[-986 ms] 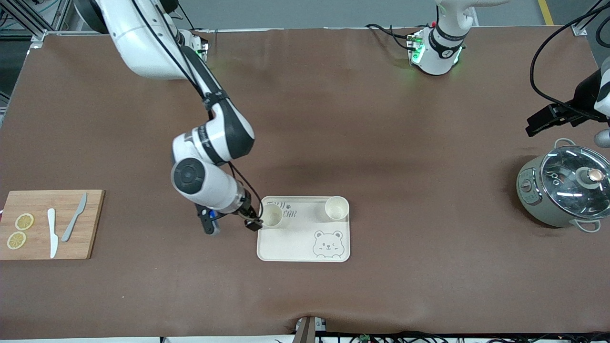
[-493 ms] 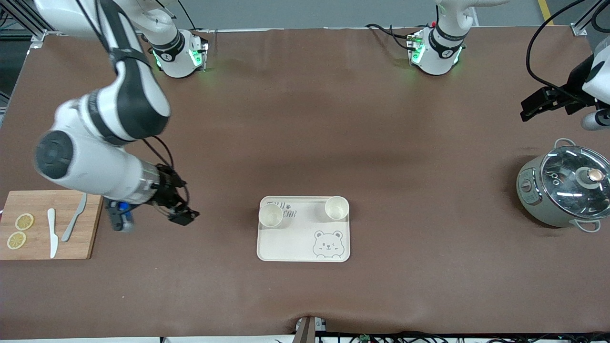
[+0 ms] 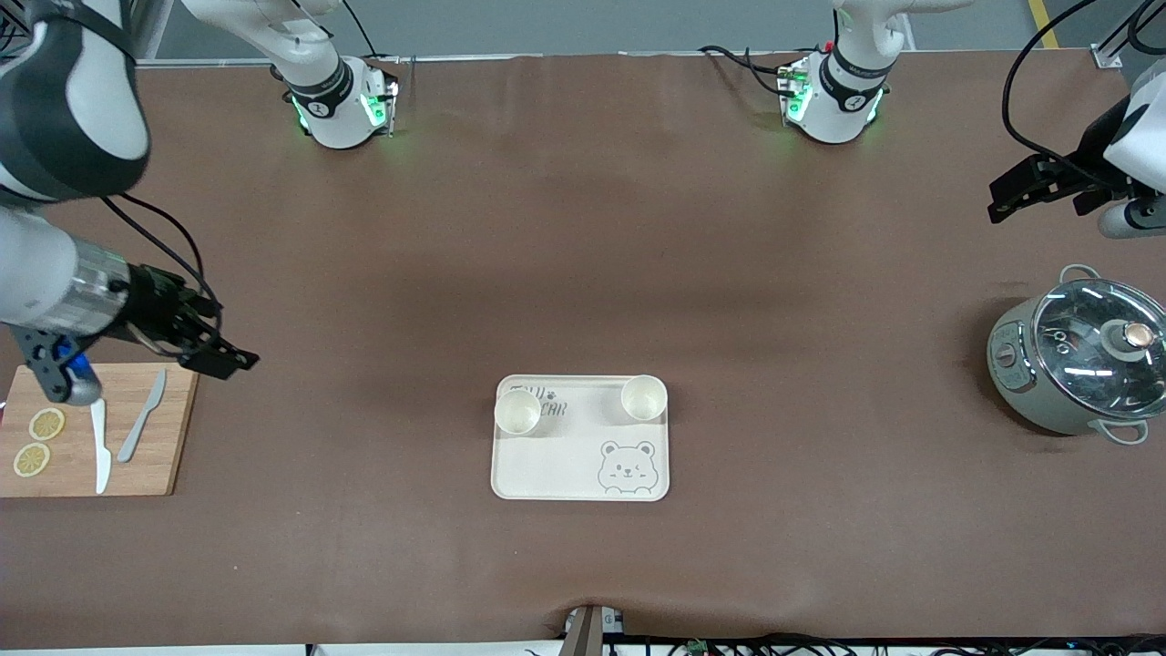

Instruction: Place white IKEA cup upright on tray with both arms

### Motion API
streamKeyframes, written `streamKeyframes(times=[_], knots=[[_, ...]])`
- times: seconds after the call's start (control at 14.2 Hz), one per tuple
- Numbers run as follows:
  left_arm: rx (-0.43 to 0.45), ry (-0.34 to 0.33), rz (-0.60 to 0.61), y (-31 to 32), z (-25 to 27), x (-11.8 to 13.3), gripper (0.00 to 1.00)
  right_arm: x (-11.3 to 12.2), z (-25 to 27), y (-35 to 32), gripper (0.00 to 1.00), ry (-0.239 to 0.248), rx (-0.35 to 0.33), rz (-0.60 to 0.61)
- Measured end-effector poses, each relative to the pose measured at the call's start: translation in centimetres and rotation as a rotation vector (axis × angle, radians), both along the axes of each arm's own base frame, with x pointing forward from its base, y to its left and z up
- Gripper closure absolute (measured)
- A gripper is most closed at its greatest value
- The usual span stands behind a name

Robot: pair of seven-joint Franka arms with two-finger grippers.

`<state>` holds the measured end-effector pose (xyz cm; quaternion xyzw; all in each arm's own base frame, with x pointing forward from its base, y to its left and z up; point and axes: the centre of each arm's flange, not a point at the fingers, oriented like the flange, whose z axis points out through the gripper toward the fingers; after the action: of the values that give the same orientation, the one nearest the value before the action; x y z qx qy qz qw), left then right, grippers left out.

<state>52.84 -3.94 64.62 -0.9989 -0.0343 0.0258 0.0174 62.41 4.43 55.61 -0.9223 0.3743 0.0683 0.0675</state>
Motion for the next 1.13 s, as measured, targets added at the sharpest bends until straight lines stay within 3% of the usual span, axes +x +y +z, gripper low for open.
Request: streamKeyframes(times=[0.21, 0.49, 0.85, 1.13], knots=[[0.000, -0.010, 0.000, -0.1, 0.7, -1.2, 0.00, -3.1, 1.2, -5.5, 0.00, -0.028, 0.007, 0.127], [-0.006, -0.015, -0.002, -0.2, 1.1, -2.2, 0.00, -5.6, 3.3, -8.7, 0.00, -0.062, -0.091, 0.376], [-0.017, -0.015, -0.002, -0.3, 1.1, -2.3, 0.00, -8.0, 6.3, -10.1, 0.00, -0.118, -0.070, 0.754], [-0.018, -0.015, -0.002, -0.3, 1.1, -2.3, 0.00, -8.1, 9.5, -9.1, 0.00, -0.156, -0.101, 0.812]])
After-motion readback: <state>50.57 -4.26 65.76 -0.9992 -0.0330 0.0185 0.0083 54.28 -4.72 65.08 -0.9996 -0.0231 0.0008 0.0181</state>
